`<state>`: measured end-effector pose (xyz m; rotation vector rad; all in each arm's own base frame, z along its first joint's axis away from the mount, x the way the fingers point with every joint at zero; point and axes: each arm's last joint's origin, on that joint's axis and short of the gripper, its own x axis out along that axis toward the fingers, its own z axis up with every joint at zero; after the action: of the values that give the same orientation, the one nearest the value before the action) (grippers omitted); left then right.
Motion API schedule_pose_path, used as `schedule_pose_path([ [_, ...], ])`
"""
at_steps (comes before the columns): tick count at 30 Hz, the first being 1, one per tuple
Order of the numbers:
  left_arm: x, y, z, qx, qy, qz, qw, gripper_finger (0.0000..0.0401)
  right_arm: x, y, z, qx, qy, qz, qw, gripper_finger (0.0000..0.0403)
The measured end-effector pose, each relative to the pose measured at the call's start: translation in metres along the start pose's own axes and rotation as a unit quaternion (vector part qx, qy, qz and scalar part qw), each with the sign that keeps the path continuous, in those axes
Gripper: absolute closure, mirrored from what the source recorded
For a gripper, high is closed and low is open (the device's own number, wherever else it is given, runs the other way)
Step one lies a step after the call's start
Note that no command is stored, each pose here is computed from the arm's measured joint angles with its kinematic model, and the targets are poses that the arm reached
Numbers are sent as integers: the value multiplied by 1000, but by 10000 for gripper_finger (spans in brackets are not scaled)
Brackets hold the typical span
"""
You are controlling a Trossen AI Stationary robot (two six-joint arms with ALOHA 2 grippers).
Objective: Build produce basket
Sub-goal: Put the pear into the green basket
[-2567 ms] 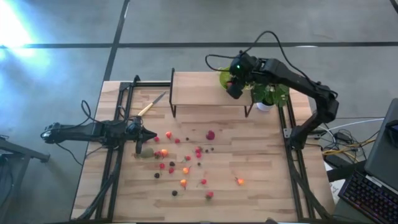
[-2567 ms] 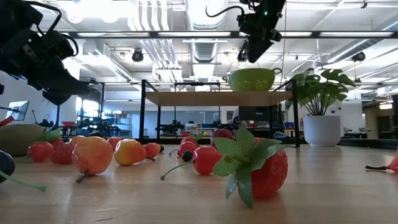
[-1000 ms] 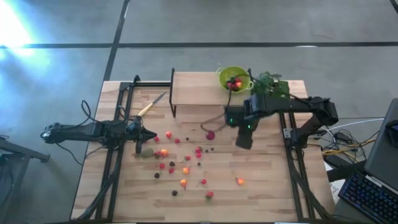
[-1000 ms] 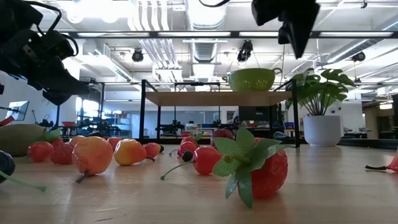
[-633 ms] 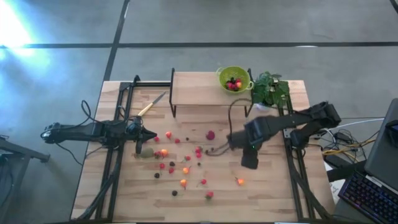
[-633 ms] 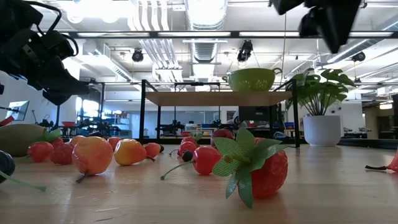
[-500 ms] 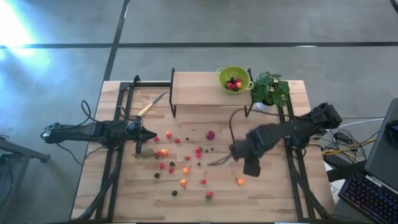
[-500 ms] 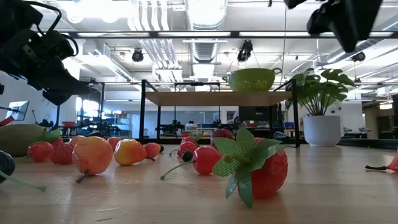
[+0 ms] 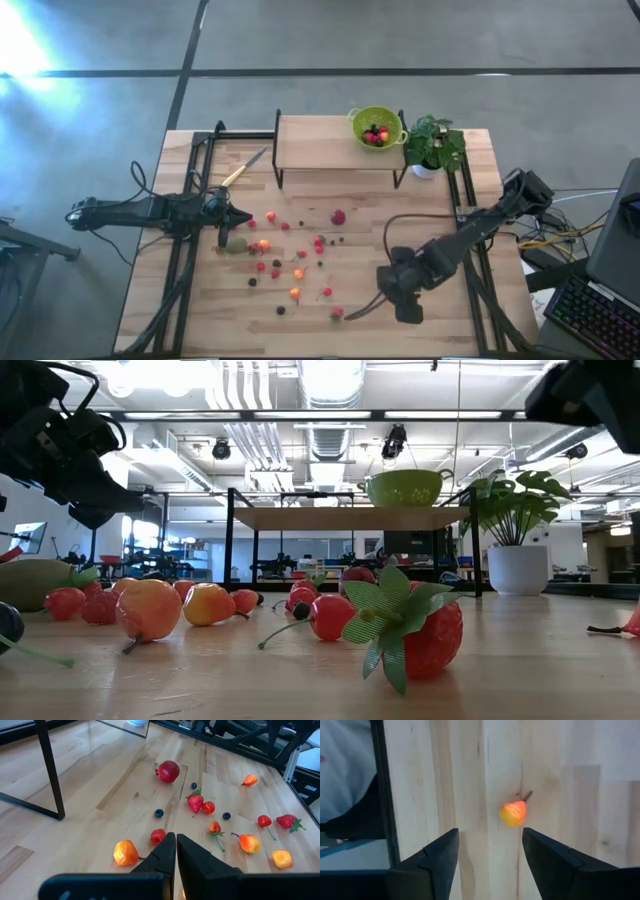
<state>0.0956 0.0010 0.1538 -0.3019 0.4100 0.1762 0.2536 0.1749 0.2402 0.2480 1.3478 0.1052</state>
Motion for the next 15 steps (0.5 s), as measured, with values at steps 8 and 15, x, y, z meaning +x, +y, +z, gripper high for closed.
schedule_pose_path([
  [8,0,0,0,0,0,0,1000,380,30,-3,-7,49,-19,-61,997,204],
  [15,0,0,0,0,0,0,1000,380,56,-4,-8,54,5,-92,994,223],
])
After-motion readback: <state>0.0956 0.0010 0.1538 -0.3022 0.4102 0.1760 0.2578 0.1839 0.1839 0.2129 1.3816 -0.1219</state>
